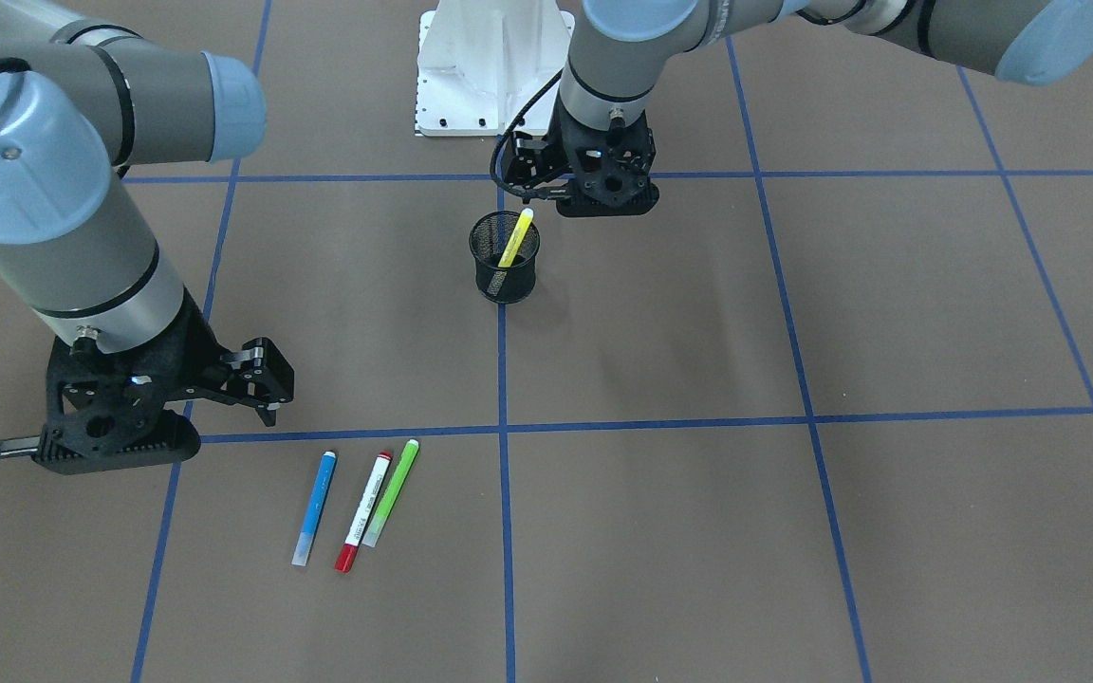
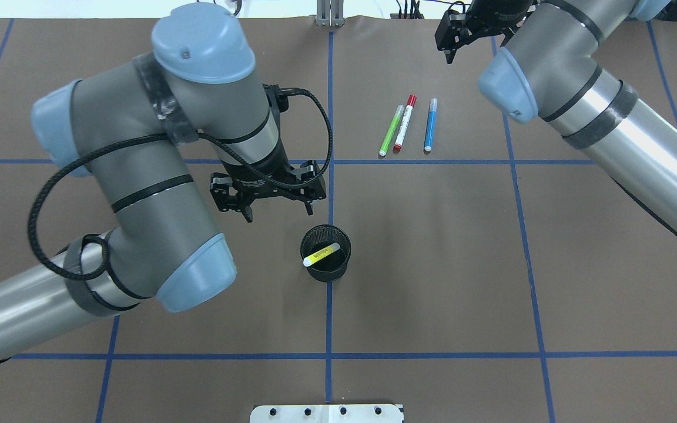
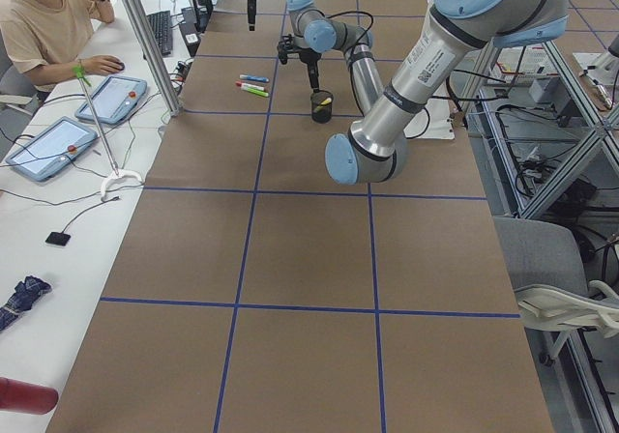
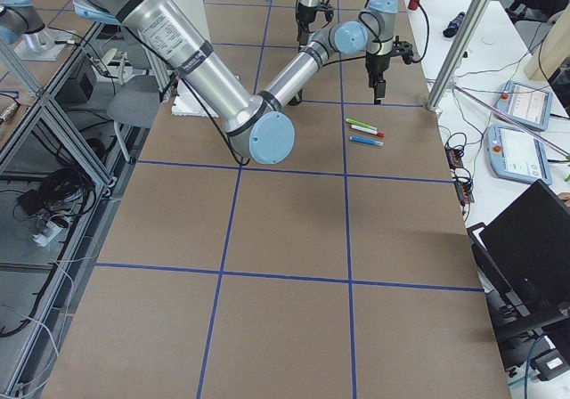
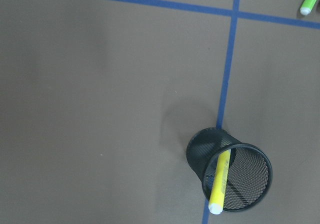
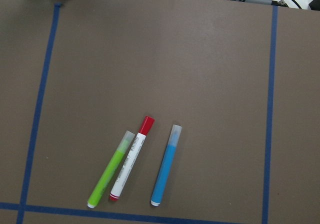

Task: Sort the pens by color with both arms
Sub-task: 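Move the left gripper over the cup while the right arm withdraws, then lower the left gripper into the cup and grasp the yellow marker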

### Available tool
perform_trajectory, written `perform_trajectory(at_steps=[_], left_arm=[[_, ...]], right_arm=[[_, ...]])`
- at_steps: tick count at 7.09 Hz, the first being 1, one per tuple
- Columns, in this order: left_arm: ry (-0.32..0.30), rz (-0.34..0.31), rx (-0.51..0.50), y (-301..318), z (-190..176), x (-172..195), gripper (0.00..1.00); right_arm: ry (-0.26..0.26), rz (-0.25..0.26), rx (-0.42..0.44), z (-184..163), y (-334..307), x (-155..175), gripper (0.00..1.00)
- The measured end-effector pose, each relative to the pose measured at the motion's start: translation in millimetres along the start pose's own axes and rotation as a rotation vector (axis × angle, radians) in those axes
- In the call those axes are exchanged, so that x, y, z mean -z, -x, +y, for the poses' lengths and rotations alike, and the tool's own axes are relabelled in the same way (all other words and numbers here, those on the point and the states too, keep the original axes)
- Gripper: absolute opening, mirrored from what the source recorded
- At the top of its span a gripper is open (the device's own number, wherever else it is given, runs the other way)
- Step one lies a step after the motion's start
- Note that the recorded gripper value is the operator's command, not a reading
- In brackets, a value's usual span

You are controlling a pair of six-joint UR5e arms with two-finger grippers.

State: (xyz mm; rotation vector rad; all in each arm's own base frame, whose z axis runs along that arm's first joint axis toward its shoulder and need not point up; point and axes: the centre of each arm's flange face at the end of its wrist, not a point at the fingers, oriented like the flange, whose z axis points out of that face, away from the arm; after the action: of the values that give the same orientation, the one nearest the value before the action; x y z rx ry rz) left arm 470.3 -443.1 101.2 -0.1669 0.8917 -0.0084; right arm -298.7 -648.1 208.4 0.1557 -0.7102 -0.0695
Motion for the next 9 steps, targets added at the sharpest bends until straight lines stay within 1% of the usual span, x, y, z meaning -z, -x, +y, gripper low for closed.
perform_trajectory(at_steps=[1, 2, 3, 5, 7, 9], left_arm=[[0.011, -0.013, -0.041, -12.6, -3.1, -7.4, 0.89], [0.021, -0.025, -0.097, -16.9, -4.7, -15.4, 0.88], [0.033, -0.039, -0.149, -18.2, -6.6, -24.7, 0.88], [0.065, -0.071, -0.233, -18.9, -9.9, -48.8, 0.79], [0.095, -0.099, -0.280, -21.3, -11.0, -71.3, 0.69], [0.112, -0.117, -0.308, -30.5, -5.2, -87.8, 0.67]], right_arm=[[0.021, 0.009, 0.028, 3.2, -18.1, 6.9, 1.00], [0.030, 0.015, 0.042, 8.2, -28.7, 11.4, 1.00], [0.032, 0.017, 0.047, 10.8, -32.8, 13.6, 1.00], [0.031, 0.016, 0.050, 13.2, -35.0, 15.3, 1.00], [0.030, 0.016, 0.050, 13.3, -35.4, 15.5, 1.00], [0.031, 0.017, 0.050, 13.5, -35.5, 14.7, 1.00]])
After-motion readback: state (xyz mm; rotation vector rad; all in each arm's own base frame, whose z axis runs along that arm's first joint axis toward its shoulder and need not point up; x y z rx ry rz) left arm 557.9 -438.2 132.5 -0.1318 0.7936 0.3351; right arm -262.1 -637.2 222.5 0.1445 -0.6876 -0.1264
